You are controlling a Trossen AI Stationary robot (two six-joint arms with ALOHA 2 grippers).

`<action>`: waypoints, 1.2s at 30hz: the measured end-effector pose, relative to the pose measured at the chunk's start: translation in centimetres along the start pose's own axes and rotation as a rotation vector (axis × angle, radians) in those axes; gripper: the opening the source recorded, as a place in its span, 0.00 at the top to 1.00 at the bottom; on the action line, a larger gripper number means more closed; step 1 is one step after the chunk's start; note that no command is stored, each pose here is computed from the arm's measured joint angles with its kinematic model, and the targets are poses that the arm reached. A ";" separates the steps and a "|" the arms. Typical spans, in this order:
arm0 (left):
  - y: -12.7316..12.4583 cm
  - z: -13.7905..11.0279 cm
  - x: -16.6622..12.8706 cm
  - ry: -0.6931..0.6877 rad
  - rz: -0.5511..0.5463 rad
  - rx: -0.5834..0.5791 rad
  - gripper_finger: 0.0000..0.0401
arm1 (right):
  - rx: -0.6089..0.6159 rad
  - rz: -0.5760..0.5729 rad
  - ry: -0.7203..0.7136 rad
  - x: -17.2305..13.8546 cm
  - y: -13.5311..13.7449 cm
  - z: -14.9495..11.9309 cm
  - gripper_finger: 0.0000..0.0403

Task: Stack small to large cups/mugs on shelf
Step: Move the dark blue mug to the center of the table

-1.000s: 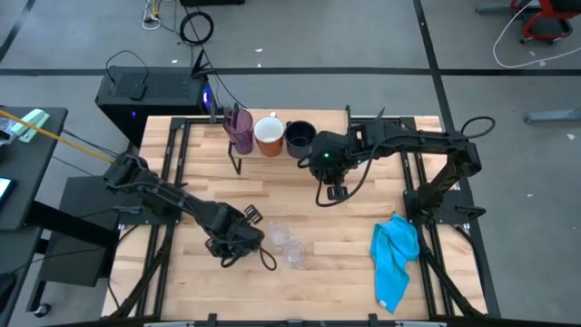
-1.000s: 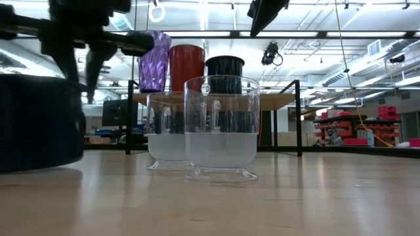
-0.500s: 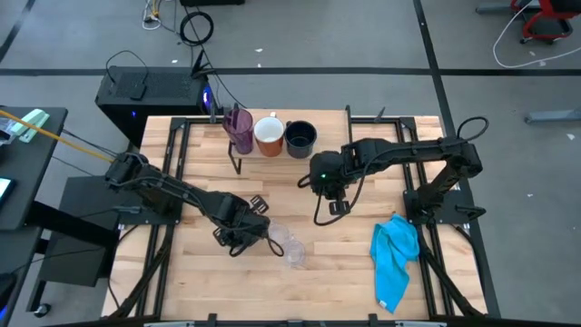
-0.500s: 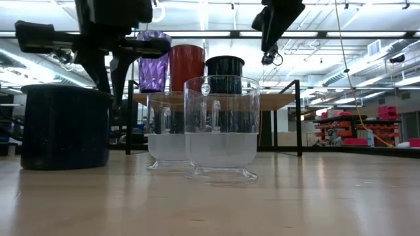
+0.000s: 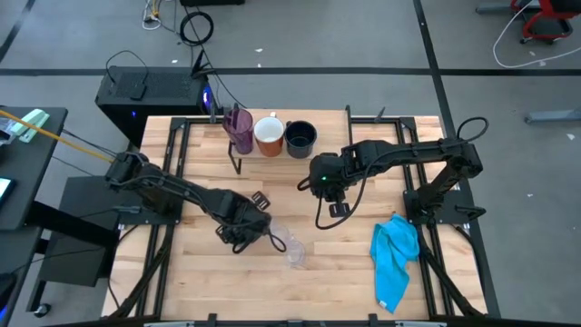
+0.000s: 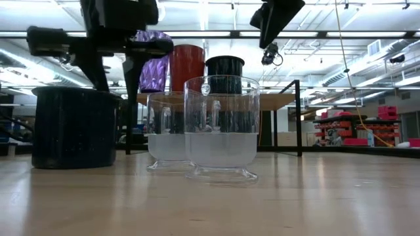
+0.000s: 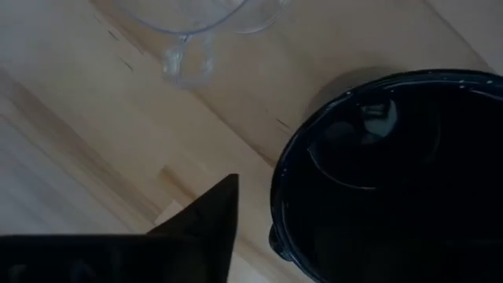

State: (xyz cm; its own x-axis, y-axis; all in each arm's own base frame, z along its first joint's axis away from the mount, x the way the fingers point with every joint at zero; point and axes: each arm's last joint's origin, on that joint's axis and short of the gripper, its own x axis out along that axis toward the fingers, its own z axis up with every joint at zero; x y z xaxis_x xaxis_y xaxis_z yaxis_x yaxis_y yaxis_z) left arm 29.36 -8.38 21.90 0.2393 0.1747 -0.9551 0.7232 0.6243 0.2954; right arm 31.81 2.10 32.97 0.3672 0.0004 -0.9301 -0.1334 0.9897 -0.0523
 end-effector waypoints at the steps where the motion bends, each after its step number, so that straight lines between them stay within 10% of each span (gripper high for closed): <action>1: -0.2 0.0 -0.3 -0.004 0.002 0.003 0.58 | -0.001 0.000 -0.001 0.0 0.0 0.0 0.73; 10: -1.2 -1.2 -4.6 -0.094 0.066 -0.204 0.54 | -0.010 -0.002 -0.014 0.0 0.0 0.1 0.73; 22: -2.5 -3.7 -4.3 -0.024 -0.059 -1.140 0.68 | -0.038 -0.042 -0.018 -1.1 -0.3 -0.4 0.73; 36: -2.0 -5.1 -1.8 0.045 -0.113 -1.331 0.60 | 0.051 -0.085 -0.228 -6.9 -1.3 -2.4 0.73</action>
State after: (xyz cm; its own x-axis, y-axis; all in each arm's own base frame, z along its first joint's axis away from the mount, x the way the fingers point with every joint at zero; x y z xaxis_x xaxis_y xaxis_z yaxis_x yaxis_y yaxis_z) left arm 24.21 -6.06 22.94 0.1805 0.0822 -0.9801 -0.4468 0.8946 -0.0072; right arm 27.24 0.44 38.58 0.5738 -0.0569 -0.8170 -0.0487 0.9934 -0.1034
